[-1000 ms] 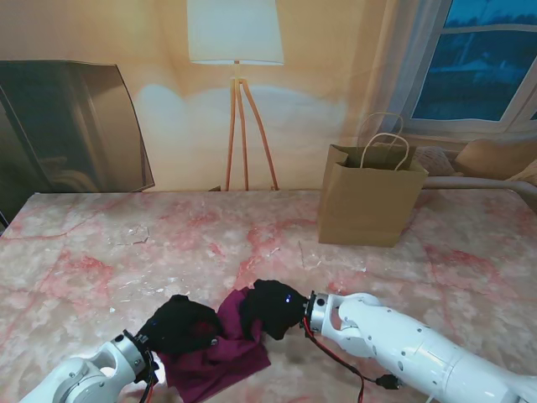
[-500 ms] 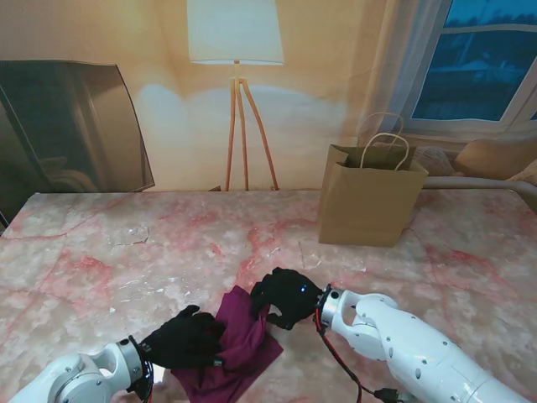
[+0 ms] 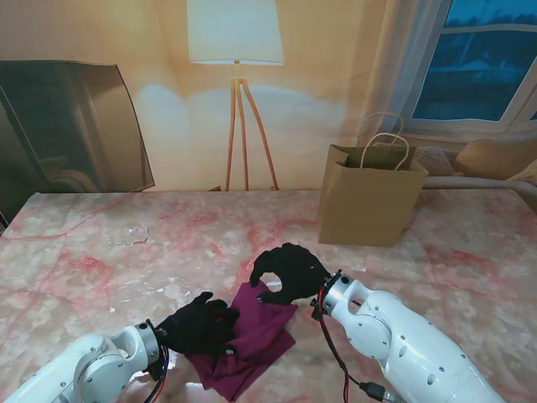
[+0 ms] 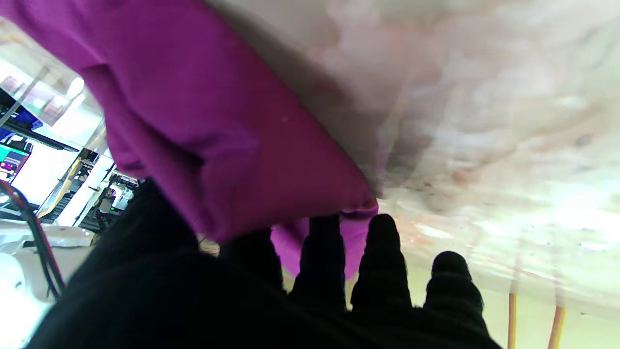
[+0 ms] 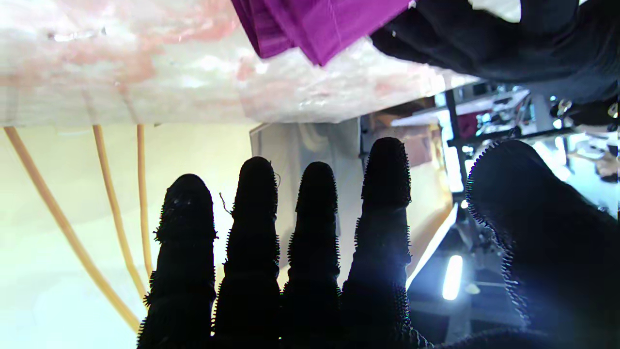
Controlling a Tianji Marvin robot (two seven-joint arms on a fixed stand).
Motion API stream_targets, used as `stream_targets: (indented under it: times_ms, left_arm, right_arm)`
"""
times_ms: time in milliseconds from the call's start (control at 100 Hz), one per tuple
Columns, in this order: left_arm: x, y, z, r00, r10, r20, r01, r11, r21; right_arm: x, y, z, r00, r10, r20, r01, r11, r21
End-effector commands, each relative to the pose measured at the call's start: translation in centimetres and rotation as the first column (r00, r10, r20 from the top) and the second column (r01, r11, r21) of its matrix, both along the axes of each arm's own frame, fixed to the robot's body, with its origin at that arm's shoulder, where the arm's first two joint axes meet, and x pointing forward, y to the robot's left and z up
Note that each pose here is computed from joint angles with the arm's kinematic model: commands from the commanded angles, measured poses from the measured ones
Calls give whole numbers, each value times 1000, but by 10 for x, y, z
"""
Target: Fold the socks and the shorts into the kraft paper bag
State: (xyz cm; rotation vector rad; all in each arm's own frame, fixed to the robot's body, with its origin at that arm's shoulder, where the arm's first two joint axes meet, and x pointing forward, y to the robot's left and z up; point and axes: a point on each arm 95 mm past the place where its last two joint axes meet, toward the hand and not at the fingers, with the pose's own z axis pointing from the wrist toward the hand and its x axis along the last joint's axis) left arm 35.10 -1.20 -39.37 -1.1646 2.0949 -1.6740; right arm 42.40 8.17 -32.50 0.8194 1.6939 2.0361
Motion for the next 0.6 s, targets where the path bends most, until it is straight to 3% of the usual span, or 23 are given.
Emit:
stream_targets:
  times_ms: [0, 140, 360, 590]
  left_arm:
    - [-2, 0, -4, 1000, 8, -16, -8, 1000, 3]
    - [-2, -3, -1, 1000, -10, 16, 10, 1000, 7]
    - [-7, -2, 6, 998, -17, 59, 18, 1000, -7]
    - [-9, 2, 9, 997, -14, 78, 16, 1000, -24]
  right_arm:
    - [0, 3, 9, 1000, -4, 3, 4, 1000, 15]
    - [2, 5, 11, 1000, -5, -27, 6, 1000, 16]
    - [13, 24, -1, 995, 28, -97, -30, 999, -23]
    - [24, 44, -18, 975, 60, -214, -87, 989, -120]
